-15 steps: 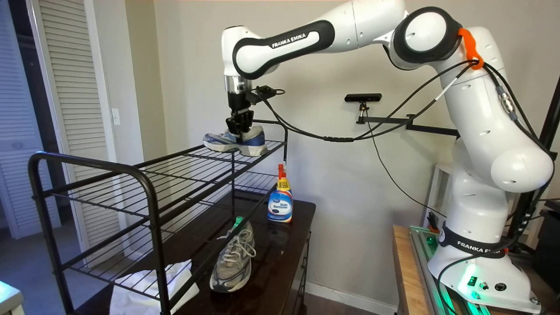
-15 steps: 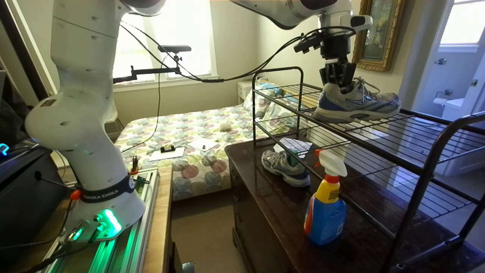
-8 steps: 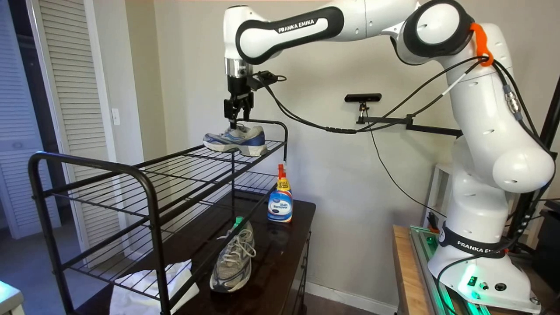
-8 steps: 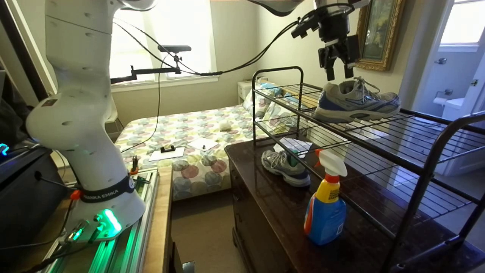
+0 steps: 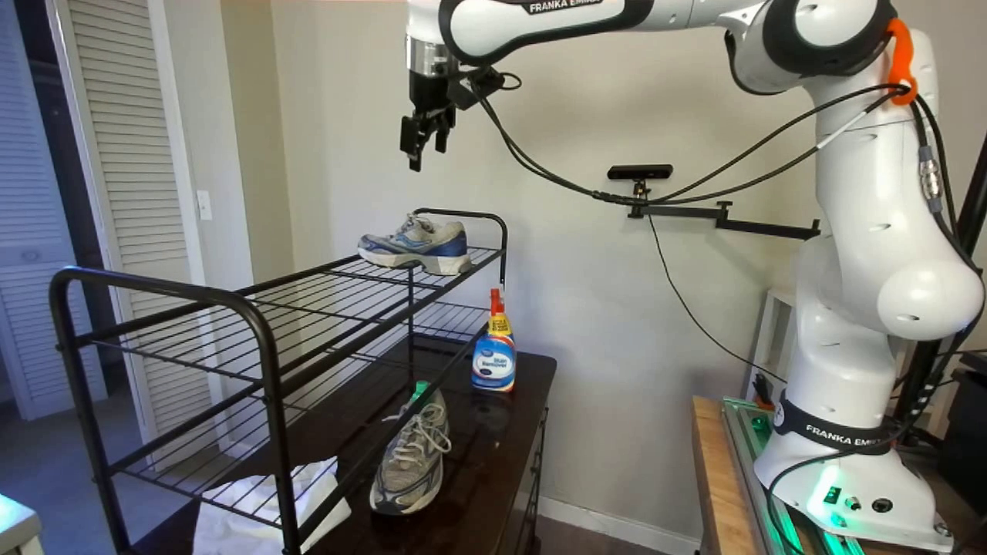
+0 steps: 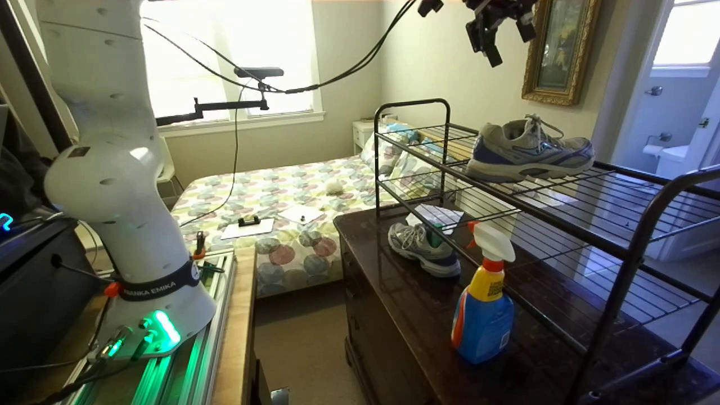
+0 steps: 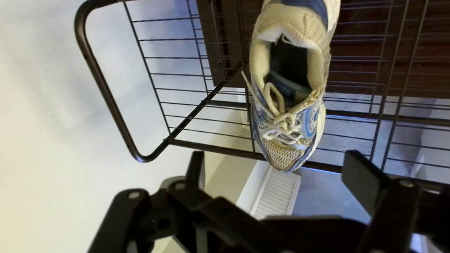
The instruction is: Put the sneakers on the topmost shelf.
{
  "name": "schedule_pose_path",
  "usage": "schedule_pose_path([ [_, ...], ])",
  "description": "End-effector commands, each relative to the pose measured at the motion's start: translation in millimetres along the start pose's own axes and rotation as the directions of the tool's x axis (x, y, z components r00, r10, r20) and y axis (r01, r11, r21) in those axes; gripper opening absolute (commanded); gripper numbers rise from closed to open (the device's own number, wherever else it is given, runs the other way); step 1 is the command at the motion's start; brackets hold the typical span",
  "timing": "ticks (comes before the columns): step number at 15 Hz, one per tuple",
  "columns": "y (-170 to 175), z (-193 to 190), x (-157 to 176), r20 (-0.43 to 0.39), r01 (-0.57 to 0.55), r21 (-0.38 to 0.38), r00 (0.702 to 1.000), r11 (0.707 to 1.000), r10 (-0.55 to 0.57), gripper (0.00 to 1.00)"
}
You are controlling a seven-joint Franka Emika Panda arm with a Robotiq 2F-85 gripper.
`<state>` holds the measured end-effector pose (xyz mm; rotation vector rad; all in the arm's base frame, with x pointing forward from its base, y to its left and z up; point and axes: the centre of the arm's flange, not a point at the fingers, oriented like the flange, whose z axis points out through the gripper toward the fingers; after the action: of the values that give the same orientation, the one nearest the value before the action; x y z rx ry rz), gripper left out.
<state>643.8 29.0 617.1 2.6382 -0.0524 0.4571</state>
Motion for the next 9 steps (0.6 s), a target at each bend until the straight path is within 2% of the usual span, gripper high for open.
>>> schedule_pose_path([
  [1,8,-37,-47,-0.066,0.023,-0.057,0.997,0.998,-0.027,1.00],
  [3,17,-50,-69,-0.068,0.110,-0.040,0.991,0.993,-0.112,1.00],
  [5,25,-51,-89,-0.048,0.180,0.008,0.983,0.984,-0.179,1.00],
  [9,31,-35,-132,-0.031,0.340,0.148,0.940,0.929,-0.340,1.00],
])
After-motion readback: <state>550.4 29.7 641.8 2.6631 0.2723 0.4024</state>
